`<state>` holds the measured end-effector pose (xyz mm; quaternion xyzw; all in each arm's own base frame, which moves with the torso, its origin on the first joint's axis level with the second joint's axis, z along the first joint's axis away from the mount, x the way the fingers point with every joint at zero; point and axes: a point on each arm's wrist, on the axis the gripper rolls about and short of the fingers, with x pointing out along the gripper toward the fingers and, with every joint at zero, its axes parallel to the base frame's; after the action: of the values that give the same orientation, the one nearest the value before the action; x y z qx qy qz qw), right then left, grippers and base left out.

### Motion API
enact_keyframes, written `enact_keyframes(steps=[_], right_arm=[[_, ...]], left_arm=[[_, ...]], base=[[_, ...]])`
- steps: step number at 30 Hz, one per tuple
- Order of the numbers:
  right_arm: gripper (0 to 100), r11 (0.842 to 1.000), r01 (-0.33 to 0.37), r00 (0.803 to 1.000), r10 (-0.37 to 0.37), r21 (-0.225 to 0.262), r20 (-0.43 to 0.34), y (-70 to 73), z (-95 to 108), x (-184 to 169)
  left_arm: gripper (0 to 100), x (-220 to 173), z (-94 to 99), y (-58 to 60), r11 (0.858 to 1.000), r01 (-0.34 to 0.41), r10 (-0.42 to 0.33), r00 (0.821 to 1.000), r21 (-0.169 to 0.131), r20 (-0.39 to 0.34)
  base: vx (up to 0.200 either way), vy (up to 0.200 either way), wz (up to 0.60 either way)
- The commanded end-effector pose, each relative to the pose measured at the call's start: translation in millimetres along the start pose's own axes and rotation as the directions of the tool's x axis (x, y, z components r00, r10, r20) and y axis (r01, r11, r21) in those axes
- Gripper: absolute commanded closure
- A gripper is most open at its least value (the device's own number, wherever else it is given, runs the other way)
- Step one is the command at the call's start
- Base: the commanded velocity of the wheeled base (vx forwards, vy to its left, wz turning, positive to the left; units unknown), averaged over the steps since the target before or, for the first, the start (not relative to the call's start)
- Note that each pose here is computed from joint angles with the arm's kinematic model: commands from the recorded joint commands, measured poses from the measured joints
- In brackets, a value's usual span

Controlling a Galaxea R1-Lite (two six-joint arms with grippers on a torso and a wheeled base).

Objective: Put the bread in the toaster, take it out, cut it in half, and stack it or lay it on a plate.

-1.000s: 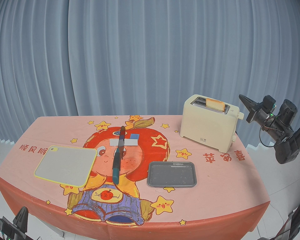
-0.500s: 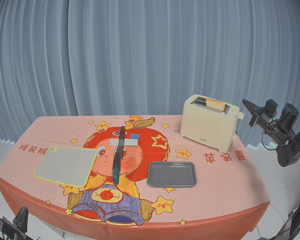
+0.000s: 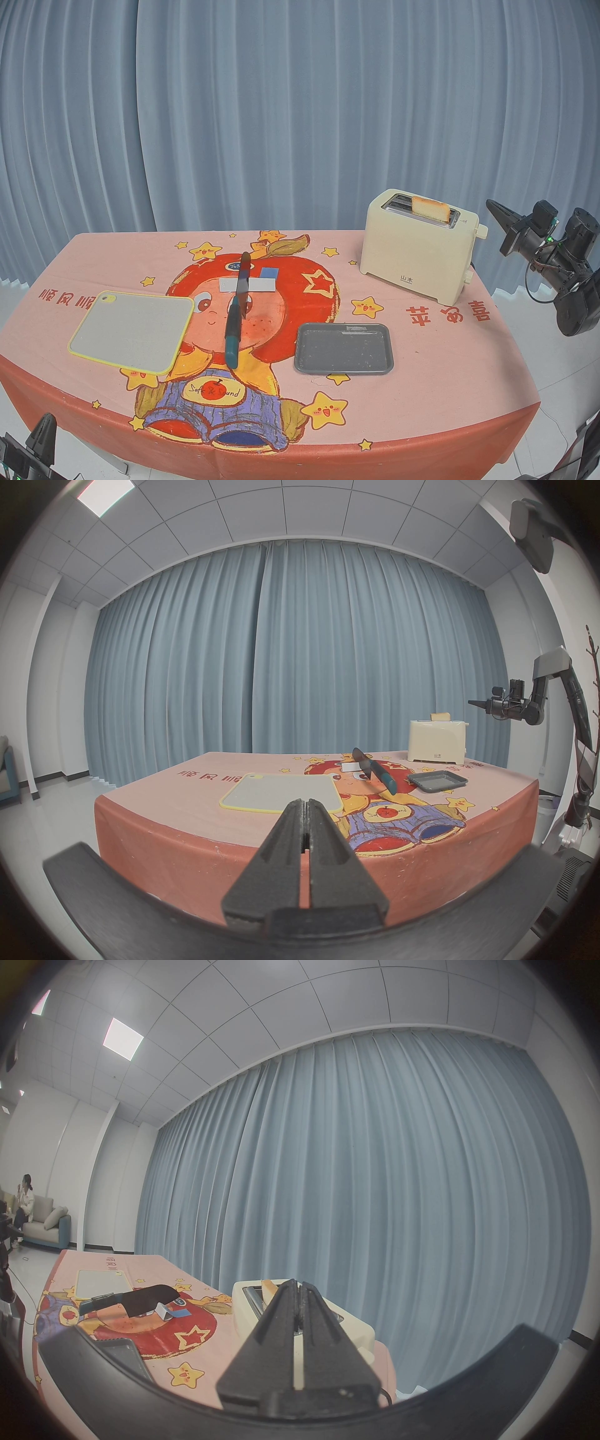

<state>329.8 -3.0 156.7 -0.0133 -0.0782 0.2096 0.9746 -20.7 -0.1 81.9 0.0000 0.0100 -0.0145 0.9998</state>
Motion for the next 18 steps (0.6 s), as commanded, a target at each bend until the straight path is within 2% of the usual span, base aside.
enact_keyframes(steps=[1, 11, 18], right_arm=[[100, 1.0, -0.001, 1.0, 0.001, 0.001, -0.003, 0.5, -0.9, -0.2], [100, 1.0, 0.001, 1.0, -0.001, -0.005, -0.003, 0.4, -0.4, -1.1], [100, 1.0, 0.028, 0.999, -0.028, 0.0, -0.024, -9.5, -4.3, -4.1]], left_arm=[[100, 1.4, -4.8, 0.0, 1.0, 0.0, 0.0, 1.0, 0.0, -0.018], [100, 1.4, -4.8, 0.0, 1.0, 0.0, 0.0, 1.0, 0.0, -0.018], [100, 1.4, -4.8, 0.0, 1.0, 0.0, 0.0, 1.0, 0.0, -0.018]], base=[[0.0, 0.0, 0.0], [0.0, 0.0, 0.0], [0.0, 0.0, 0.0]])
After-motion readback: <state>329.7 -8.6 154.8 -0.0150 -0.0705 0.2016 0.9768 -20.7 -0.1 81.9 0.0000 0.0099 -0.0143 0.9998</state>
